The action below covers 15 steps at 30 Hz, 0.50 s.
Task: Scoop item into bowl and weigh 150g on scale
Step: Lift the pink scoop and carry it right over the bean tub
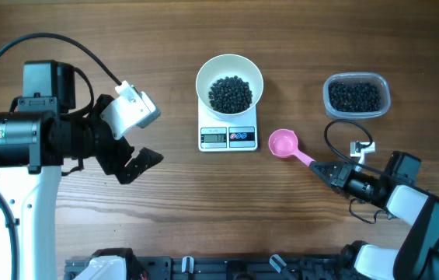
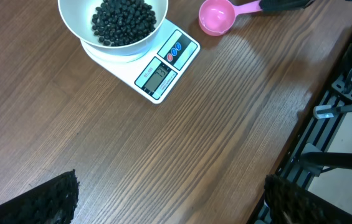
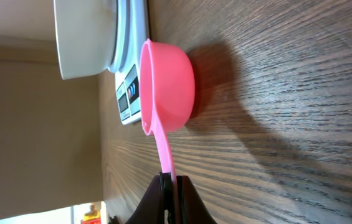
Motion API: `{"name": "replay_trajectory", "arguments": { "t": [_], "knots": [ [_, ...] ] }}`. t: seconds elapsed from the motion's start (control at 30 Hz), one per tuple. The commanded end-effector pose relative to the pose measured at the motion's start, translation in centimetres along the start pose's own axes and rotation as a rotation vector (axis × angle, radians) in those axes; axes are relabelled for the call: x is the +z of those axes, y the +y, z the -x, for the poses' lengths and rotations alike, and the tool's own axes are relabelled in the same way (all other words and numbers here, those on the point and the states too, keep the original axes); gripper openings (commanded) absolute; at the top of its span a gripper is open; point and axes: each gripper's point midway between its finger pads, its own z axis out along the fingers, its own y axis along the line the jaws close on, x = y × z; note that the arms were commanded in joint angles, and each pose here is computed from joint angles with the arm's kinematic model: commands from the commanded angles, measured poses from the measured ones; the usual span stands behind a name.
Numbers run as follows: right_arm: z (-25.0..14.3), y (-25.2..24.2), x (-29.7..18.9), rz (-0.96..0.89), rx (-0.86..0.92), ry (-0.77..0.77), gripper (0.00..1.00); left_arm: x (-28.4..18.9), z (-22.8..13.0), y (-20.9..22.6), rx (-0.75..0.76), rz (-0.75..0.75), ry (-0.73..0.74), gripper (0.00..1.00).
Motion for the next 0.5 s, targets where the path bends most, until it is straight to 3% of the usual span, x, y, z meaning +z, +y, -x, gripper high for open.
{"name": "replay_trajectory", "arguments": {
  "t": [0.0,0.27,0.47],
  "knots": [
    [0.1,0.9,-0.2,0.018,-0.016,-0.010,0.04,-0.6,0.4,-0.1,0.017,0.013,-0.019,1.00],
    [2.0,4.9,-1.9,0.047,-0.088,-0.108,0.05,-0.6,0.4,-0.1,0.017,0.013,-0.019,1.00],
    [3.8,10.7,-4.5,0.085,-0.229,-0.224,0.05,-0.6,0.4,-0.1,0.017,0.013,-0.019,1.00]
  ]
}}
